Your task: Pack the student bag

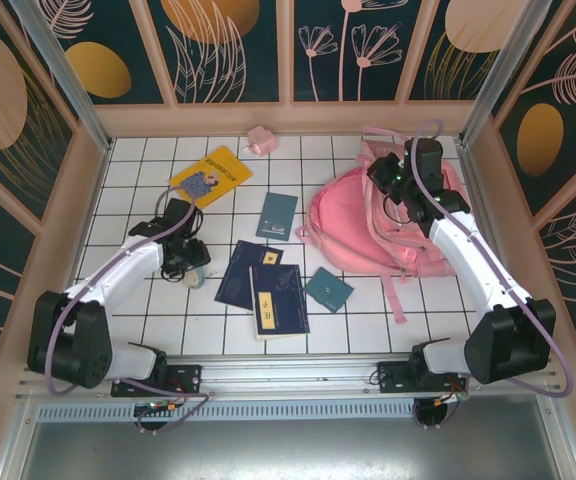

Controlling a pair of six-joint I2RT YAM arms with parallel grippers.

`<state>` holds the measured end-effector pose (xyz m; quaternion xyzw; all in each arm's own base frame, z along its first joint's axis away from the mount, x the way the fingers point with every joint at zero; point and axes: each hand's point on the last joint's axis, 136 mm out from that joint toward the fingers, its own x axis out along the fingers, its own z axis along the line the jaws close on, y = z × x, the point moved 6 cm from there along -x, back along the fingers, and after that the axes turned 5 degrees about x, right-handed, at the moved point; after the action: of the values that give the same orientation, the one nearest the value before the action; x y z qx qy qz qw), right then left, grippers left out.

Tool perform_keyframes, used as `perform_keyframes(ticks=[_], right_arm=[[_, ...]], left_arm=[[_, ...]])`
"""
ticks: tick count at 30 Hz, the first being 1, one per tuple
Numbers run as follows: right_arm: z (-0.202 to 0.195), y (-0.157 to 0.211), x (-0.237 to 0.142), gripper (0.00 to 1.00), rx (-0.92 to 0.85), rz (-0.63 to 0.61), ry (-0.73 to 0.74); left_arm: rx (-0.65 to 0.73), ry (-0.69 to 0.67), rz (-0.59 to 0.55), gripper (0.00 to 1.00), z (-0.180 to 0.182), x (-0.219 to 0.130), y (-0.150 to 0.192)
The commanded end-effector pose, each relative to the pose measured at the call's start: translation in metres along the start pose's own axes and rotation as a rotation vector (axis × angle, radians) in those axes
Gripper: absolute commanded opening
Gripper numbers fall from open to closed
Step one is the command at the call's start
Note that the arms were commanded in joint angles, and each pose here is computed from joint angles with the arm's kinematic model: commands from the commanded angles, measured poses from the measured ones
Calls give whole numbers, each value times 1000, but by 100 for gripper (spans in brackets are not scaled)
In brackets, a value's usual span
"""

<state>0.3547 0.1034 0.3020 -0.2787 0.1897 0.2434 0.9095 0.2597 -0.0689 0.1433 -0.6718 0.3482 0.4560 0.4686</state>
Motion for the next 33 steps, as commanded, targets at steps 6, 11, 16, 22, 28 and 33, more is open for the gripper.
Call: perform_keyframes(ticks=[6, 11, 16, 22, 28, 33], right_arm=[[37, -19, -40, 0, -57, -73, -90], [41, -20, -50, 0, -67, -77, -98], [45, -21, -55, 0, -68, -79, -104], [50, -24, -58, 0, -63, -80, -115], [57, -24, -60, 0, -48, -56, -139], [71, -28, -70, 0, -65, -49, -168]], left_arm=[[107, 398, -155, 36, -51, -72, -29], [146, 665, -157, 36, -82, -87, -34], [141, 842, -146, 33, -111, -92, -40], [175, 947, -96, 34, -167, -87, -31], [204, 1077, -27, 35, -245, -78, -20], [208, 1174, 38, 35, -312, -57, -28]])
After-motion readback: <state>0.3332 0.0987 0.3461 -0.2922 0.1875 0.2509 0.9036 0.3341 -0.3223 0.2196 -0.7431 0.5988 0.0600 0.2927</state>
